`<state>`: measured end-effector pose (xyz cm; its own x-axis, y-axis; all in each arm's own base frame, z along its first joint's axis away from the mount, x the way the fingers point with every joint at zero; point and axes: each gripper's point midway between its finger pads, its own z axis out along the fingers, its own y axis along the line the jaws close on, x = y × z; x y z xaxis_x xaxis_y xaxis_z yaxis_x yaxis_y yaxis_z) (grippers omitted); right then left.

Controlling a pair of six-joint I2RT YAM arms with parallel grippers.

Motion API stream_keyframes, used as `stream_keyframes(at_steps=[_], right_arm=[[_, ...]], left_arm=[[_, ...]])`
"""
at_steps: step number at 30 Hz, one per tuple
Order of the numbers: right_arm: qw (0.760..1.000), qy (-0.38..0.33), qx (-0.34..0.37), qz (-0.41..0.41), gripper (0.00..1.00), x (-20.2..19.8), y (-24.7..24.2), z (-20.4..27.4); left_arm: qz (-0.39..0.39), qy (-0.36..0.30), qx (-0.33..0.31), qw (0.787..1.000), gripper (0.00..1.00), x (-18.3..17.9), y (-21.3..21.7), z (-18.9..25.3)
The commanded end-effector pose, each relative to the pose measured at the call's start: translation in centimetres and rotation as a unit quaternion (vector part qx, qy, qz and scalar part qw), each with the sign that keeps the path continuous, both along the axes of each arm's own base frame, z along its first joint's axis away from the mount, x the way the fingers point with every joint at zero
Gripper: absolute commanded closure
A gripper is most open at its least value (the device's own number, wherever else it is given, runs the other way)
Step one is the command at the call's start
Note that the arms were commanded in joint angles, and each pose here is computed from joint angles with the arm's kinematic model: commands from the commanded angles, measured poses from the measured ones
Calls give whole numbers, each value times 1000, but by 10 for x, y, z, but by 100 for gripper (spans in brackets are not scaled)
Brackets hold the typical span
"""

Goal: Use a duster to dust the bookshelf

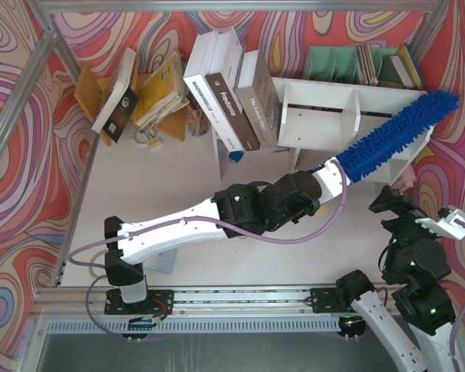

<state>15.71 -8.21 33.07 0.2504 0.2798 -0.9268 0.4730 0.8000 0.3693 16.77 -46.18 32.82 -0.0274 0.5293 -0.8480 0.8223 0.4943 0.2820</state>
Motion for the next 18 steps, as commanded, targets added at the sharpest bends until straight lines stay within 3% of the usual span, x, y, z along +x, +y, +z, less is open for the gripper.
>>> stream_keyframes(at_steps=[1,11,18], right_arm=[[1000,-11,5,-7,9,-1,-2,2],[1000,-9,4,-6,9,1,-1,1],[1000,-9,3,-7,9,0,-2,1]], left_arm=[[-35,-8,-46,998,100,-16,4,27],[64,-54,-109,991,100,22,42,59],[106,-53,-101,988,100,48,54,57]])
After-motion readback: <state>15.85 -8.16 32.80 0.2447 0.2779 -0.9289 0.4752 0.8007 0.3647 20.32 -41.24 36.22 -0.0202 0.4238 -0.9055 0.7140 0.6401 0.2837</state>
